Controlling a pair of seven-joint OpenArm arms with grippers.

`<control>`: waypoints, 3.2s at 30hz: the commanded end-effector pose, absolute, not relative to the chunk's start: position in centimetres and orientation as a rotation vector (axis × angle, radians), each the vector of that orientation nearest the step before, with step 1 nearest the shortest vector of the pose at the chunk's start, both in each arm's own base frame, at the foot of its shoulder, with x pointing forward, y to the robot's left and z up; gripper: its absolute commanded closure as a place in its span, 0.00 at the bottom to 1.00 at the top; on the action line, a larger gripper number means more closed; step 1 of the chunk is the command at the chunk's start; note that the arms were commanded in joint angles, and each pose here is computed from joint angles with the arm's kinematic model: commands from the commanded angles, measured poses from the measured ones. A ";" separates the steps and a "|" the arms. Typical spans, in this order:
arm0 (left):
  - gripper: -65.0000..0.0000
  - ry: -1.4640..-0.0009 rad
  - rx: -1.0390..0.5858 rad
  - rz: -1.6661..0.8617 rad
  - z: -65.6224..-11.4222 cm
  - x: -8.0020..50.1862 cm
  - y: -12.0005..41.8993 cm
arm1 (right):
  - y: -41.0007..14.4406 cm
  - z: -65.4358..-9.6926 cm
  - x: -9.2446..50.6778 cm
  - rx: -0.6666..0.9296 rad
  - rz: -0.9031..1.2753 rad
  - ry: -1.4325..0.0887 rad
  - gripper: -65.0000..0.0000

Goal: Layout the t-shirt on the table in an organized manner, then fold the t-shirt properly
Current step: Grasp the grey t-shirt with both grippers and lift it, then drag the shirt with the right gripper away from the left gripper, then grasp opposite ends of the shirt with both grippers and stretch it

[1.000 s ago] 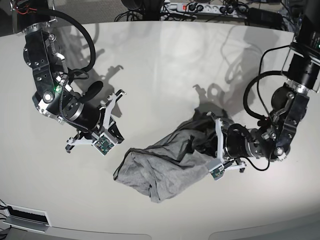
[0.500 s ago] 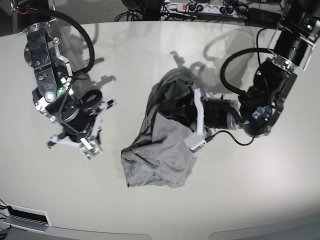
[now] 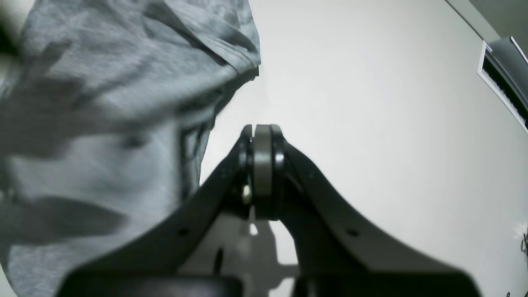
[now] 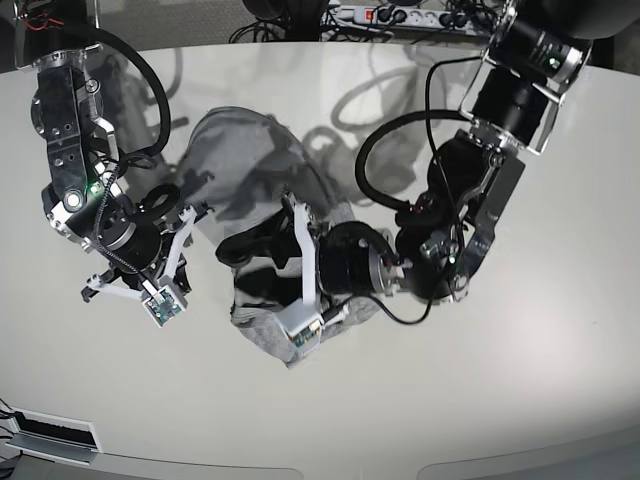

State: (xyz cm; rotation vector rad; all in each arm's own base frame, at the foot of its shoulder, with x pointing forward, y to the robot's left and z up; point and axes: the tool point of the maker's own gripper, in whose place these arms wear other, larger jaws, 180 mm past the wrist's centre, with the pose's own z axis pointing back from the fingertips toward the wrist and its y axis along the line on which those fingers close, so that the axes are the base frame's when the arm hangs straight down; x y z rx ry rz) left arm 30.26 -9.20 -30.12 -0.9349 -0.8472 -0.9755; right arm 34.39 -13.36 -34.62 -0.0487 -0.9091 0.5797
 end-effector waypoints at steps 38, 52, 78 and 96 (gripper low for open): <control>0.43 -0.916 -0.268 -0.520 -32.2 40.0 12.9 | -3.2 -38.3 33.6 0.057 0.791 -0.893 1.00; 0.43 -0.738 -0.078 -0.559 -36.3 35.6 21.2 | -12.1 -19.5 36.9 0.178 0.396 -1.355 1.00; 0.43 -0.769 -0.104 -0.550 -35.7 36.0 20.7 | -6.0 -17.2 31.3 0.694 0.634 -1.388 1.00; 0.43 -0.806 -0.110 -0.527 -34.1 36.8 21.5 | 5.5 -24.4 28.1 0.516 1.096 -1.188 0.34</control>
